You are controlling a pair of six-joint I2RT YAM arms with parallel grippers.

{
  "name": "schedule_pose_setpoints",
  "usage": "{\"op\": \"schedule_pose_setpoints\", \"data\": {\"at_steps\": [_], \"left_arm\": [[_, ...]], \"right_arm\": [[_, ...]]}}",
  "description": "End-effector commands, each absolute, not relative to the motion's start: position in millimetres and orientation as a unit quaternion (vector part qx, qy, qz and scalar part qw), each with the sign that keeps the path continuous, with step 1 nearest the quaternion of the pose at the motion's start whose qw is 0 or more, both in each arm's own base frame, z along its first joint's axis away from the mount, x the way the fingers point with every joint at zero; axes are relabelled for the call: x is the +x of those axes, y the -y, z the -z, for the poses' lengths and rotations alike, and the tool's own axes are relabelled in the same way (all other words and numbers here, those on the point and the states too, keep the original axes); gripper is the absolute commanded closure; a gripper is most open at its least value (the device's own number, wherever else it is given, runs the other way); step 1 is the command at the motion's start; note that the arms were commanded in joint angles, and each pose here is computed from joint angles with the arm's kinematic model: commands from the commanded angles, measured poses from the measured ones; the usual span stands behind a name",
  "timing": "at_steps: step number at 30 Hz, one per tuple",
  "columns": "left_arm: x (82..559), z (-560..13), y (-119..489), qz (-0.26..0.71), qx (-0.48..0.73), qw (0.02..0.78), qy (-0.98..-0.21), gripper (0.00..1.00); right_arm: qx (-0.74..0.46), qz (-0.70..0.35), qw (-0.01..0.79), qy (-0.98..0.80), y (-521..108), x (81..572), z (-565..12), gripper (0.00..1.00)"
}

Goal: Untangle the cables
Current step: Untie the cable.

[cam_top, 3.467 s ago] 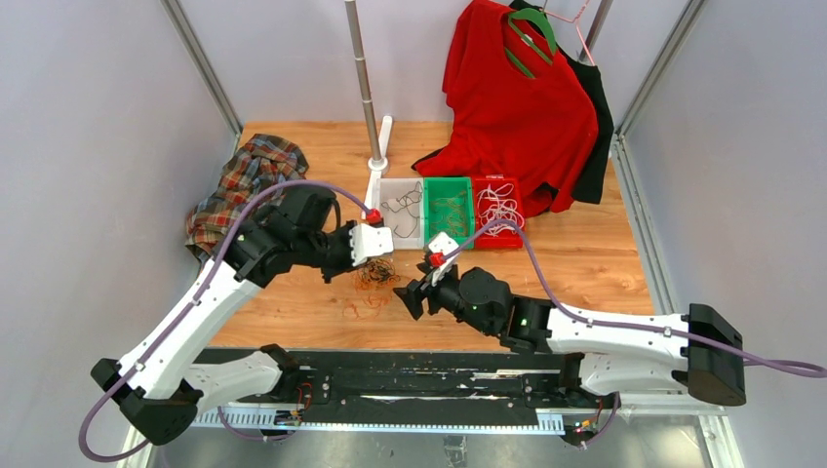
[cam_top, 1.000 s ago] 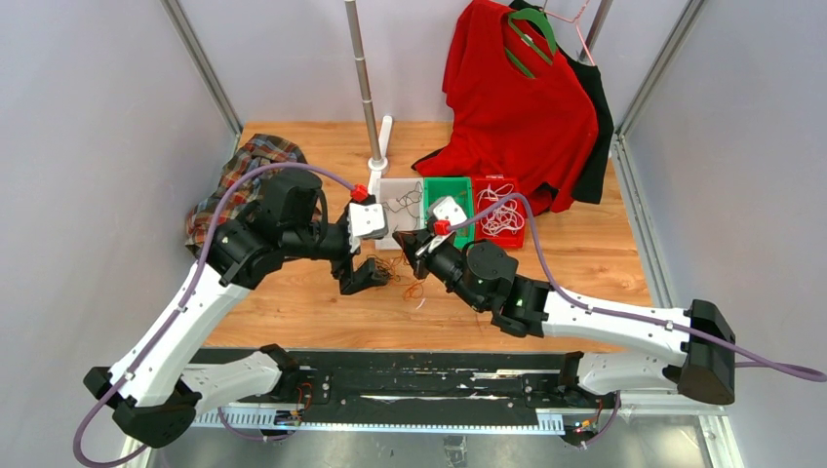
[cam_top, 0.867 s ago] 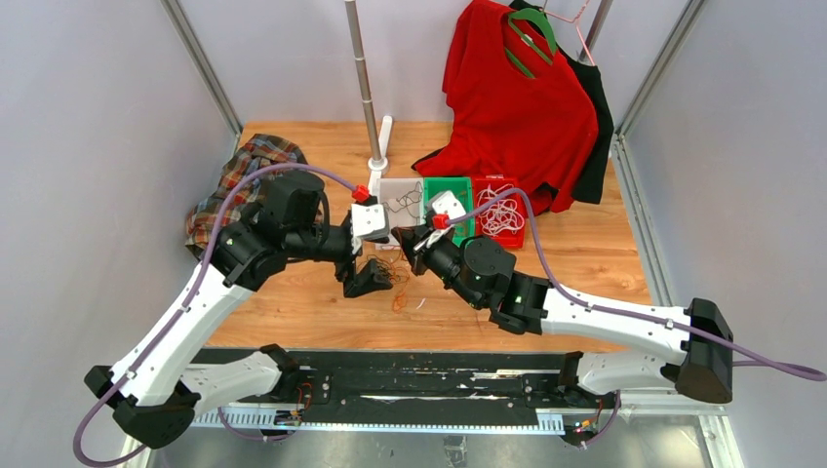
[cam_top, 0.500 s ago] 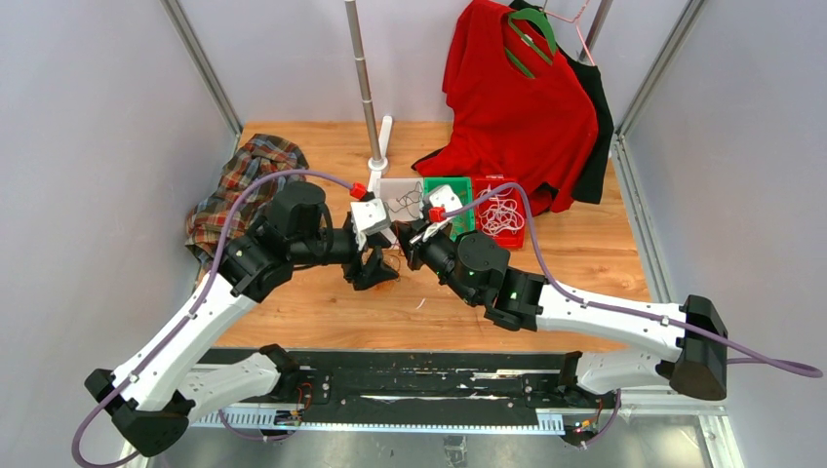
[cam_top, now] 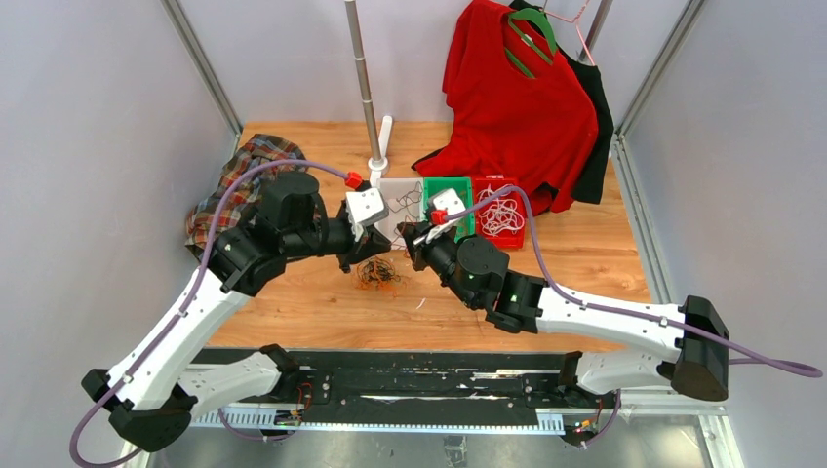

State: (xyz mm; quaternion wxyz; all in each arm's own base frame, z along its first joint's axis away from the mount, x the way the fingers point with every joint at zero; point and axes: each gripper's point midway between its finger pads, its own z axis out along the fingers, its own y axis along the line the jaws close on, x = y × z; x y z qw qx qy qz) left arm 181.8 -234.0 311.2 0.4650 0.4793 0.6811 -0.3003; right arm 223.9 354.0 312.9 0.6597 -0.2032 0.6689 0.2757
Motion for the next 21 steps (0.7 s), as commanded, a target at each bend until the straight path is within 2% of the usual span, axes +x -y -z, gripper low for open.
{"op": "schedule_pose_setpoints", "data": {"at_steps": [1, 9, 15, 21], "left_arm": [[144, -328, 234, 0.338, 0.560, 0.415, -0.632, 1.00], [113, -376, 240, 0.397, 0.594, 0.395, -0.577, 1.00], [110, -407, 244, 0.409, 0.599, 0.419, -0.546, 1.00], [109, -441, 244, 0.407, 0.599, 0.453, -0.520, 1.00]], "right_arm": [[-0.181, -0.261, 0.679, -0.662, -339, 232, -317, 0.95], [-0.181, -0.255, 0.661, -0.682, -343, 244, -283, 0.88], [-0.169, -0.265, 0.645, -0.697, -343, 252, -259, 0.74], [-0.162, -0.257, 0.626, -0.719, -339, 255, -224, 0.72]]}}
